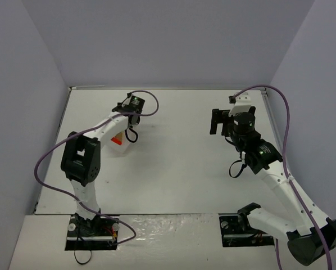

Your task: Build the wood block tower

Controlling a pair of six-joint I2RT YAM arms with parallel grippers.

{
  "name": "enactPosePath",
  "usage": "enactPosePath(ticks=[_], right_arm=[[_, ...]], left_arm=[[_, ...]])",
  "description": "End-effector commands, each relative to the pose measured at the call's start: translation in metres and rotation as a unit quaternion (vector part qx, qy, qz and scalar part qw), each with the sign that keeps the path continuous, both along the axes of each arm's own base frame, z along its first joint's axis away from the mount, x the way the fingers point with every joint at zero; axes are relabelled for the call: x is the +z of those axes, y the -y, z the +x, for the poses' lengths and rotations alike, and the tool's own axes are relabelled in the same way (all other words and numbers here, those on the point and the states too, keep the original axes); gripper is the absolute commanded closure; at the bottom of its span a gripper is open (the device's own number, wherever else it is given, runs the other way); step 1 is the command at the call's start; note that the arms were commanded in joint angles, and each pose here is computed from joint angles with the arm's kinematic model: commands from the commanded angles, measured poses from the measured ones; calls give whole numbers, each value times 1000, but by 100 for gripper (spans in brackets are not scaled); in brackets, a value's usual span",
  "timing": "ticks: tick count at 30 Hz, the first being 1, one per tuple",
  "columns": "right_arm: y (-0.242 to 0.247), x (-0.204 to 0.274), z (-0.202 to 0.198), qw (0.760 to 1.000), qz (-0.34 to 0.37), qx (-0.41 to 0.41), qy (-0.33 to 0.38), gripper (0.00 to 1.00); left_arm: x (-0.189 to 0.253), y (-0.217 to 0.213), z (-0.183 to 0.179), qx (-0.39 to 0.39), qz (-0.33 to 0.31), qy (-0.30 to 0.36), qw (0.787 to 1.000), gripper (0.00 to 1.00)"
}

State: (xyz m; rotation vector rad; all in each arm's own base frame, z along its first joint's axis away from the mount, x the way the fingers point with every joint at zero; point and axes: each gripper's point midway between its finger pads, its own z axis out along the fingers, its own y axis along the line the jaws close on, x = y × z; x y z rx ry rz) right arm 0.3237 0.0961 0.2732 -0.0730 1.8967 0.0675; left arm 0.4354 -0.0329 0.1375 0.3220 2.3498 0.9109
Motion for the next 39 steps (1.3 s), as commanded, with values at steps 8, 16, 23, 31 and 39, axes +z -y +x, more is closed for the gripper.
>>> enactPosePath(ticks=[8, 16, 23, 31, 39], right_arm=[[-4, 17, -1, 999, 27, 7, 36, 0], [-3, 15, 0, 999, 24, 4, 33, 0], [1, 16, -2, 999, 20, -5, 38, 0], [-4, 12, 3, 999, 23, 0, 29, 0], [-5, 7, 1, 999, 23, 6, 25, 0]], left_arm=[[54, 89, -32, -51, 285, 45, 956, 100], [63, 106, -33, -47, 341, 54, 937, 100], [63, 136, -39, -76, 346, 64, 933, 100], [50, 122, -44, -68, 384, 46, 920, 100], [33, 109, -39, -58, 391, 28, 918, 100]])
